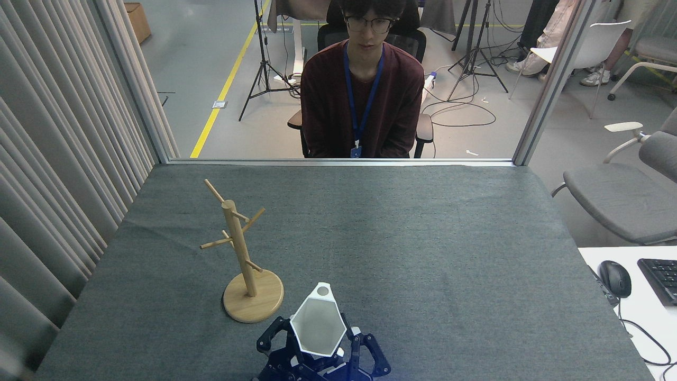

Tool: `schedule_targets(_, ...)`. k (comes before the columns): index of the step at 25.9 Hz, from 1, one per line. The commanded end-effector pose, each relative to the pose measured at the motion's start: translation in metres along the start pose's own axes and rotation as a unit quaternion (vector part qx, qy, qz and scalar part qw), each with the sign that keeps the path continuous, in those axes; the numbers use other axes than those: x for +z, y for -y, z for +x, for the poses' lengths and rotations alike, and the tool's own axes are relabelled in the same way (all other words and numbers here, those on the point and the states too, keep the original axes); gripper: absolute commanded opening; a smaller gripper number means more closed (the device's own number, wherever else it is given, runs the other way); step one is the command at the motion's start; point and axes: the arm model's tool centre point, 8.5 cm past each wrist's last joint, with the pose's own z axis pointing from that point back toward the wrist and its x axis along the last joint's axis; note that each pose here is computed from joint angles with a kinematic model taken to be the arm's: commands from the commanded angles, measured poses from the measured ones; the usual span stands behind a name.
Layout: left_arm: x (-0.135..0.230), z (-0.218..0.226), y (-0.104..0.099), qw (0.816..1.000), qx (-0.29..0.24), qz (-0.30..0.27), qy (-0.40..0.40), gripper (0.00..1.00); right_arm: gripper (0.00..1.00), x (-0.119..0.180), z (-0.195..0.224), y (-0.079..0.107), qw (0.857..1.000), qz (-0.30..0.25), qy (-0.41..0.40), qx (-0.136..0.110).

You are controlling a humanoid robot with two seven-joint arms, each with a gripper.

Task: Hang cup on storage rack
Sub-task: 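Grasp the white cup with the left gripper beside the right gripper, then open the right gripper and carry the cup with the left gripper toward the rack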

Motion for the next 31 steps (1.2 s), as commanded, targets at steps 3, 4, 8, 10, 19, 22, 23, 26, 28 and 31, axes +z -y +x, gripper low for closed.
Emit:
schedule_targets(3, -0.001, -0.003, -0.003, 1.0, -0.004, 0.008, -0.002, 0.4, 0.96, 0.0, -0.002, -0.001, 1.0, 0.001, -0.004, 0.0)
schedule_targets(4, -0.001, -0.003, -0.003, 1.0, -0.004, 0.008, -0.002, 0.4, 0.98, 0.0, -0.002, 0.0, 1.0, -0.006, -0.004, 0.0)
schedule_targets(8, -0.001, -0.003, -0.003, 1.0, -0.004, 0.008, -0.002, 0.4, 0.99, -0.002, -0.003, 0.013, 0.999, -0.043, -0.005, -0.002)
schedule_targets(10, -0.001, -0.003, -0.001, 1.0, -0.004, 0.006, -0.001, 0.4, 0.99, -0.007, -0.002, 0.038, 0.996, -0.085, 0.0, -0.008)
schedule_targets(19, 0.002, -0.005, 0.001, 1.0, -0.004, 0.005, -0.018, 0.41, 0.99, -0.032, -0.162, 0.008, 0.95, -0.043, -0.28, -0.129)
schedule_targets(22, 0.007, -0.02, 0.002, 0.998, -0.01, 0.004, -0.066, 0.41, 0.98, -0.016, -0.168, -0.016, 0.96, 0.003, -0.265, -0.09)
schedule_targets(23, 0.012, -0.029, 0.003, 0.996, -0.013, 0.003, -0.088, 0.41, 0.99, -0.005, -0.168, -0.02, 0.968, 0.017, -0.243, -0.057)
schedule_targets(26, 0.033, -0.065, -0.002, 0.988, -0.024, 0.005, -0.155, 0.41, 0.98, 0.012, -0.169, -0.028, 0.973, 0.04, -0.226, -0.013)
schedule_targets(28, 0.044, -0.095, -0.01, 0.978, -0.04, 0.012, -0.206, 0.4, 0.99, 0.02, -0.168, -0.033, 0.972, 0.05, -0.228, -0.011)
schedule_targets(31, 0.063, -0.135, -0.015, 0.962, -0.063, 0.013, -0.265, 0.4, 0.98, 0.023, -0.167, -0.035, 0.972, 0.055, -0.227, -0.008)
